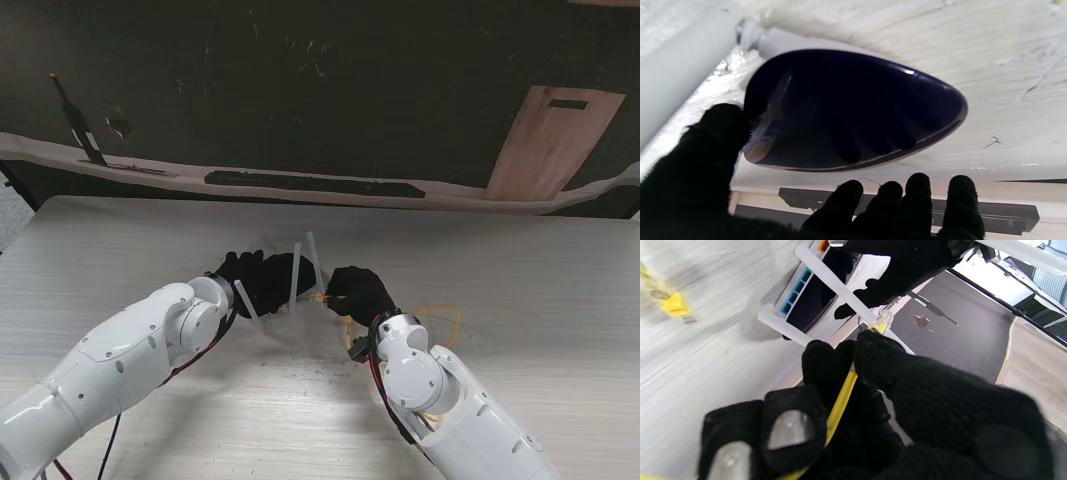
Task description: Untangle the Ethernet cable and plug it into the router
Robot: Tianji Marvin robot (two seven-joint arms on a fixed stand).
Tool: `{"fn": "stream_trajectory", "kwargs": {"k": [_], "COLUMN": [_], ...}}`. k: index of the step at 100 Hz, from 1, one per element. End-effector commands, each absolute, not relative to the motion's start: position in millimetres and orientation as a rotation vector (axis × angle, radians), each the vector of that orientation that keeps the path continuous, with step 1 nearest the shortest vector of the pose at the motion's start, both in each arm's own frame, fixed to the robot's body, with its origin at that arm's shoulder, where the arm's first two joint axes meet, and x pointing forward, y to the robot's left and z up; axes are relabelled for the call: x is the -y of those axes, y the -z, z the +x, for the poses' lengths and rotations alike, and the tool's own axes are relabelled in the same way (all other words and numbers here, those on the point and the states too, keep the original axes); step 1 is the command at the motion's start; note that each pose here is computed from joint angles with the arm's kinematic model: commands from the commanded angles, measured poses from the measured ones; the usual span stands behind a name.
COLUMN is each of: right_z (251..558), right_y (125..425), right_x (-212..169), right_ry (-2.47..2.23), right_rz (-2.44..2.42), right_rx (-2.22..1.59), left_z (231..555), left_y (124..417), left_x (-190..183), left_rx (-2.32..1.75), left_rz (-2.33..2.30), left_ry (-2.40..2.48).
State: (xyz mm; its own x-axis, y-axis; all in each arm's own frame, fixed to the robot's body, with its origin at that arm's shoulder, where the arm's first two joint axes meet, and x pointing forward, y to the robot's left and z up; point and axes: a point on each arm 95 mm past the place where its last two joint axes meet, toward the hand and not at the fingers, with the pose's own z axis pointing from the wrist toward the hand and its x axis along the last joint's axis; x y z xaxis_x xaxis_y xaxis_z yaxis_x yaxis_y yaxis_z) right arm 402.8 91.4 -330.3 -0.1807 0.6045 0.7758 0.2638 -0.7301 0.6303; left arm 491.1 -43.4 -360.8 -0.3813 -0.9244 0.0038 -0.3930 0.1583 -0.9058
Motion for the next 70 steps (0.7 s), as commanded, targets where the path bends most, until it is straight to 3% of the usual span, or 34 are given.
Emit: {"fn": "stream_trajectory", "kwargs": {"k": [1,70], "right_z": [400,401], "right_y": [332,333], "right_x": [-95,-94], "right_ry": [-2.002,-2.008], "right_rz": [1.848,1.857], "right_rx": [-1.027,-1.001], "left_z": [495,503], "left_y": [360,402], "left_x": [46,65], "left_rx": [-1.882,-2.147], "left_rz": [-1.25,-1.182], "left_ry": [1.17,0.902]}}
